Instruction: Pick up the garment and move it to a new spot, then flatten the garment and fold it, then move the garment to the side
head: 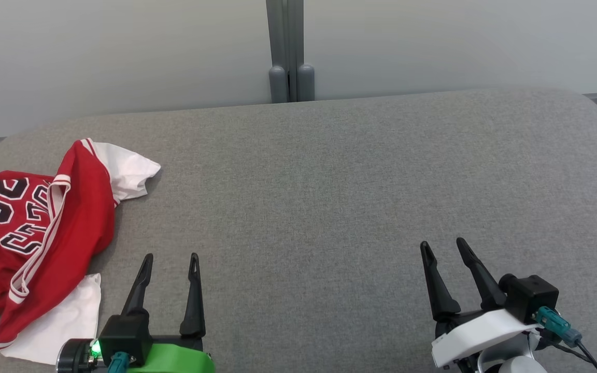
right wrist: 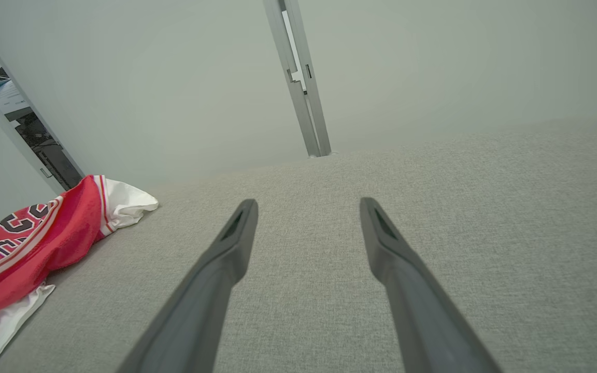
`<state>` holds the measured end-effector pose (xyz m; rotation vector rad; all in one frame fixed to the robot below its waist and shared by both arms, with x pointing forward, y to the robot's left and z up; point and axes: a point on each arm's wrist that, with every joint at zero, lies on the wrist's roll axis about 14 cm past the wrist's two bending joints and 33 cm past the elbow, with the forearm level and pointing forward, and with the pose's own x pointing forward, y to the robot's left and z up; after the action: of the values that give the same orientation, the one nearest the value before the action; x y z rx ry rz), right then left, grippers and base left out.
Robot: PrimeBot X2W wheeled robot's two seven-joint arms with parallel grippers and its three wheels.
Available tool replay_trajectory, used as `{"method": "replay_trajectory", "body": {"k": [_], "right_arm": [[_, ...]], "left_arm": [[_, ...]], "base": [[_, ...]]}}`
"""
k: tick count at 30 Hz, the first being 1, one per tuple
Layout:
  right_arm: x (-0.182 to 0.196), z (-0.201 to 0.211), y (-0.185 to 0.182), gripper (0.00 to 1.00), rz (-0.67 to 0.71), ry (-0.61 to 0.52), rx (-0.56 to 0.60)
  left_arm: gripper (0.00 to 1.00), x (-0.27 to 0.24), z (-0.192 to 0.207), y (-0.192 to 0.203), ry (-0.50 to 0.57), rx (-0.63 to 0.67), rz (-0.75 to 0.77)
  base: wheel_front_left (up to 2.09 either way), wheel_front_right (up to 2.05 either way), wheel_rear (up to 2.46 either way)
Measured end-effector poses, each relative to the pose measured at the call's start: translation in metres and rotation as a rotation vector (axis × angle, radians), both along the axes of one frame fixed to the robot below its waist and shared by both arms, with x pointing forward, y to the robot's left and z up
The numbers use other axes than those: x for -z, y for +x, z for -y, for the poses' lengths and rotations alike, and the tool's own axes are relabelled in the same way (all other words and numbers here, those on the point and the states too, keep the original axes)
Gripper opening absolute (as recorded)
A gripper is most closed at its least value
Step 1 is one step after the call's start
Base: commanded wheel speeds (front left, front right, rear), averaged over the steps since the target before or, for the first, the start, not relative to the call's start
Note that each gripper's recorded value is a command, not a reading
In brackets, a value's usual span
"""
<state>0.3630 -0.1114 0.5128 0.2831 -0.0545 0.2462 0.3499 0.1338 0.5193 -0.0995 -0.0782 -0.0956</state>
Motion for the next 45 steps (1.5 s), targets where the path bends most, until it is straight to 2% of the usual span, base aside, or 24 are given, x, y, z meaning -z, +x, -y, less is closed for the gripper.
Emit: {"method": "replay_trajectory", "body": {"k": [13,26,45], "right_arm": [[-0.001,-0.001,-0.005,1.0,0.034,-0.092,-0.006],[0.0,-0.006,-0.009,1.0,0.065,-0.179,-0.025],[0.003,-0.015,-0.013,1.0,0.063,-0.187,-0.053]], "left_arm": [[1.0,0.001,-0.007,-0.005,0.083,-0.043,0.025],[1.0,-0.001,-0.001,-0.009,0.158,-0.016,0.061],[1.0,-0.001,-0.005,-0.014,0.163,-0.025,0.066]], "base": [[0.0,0.0,0.0],[0.0,0.0,0.0],[0.0,0.0,0.0]]}}
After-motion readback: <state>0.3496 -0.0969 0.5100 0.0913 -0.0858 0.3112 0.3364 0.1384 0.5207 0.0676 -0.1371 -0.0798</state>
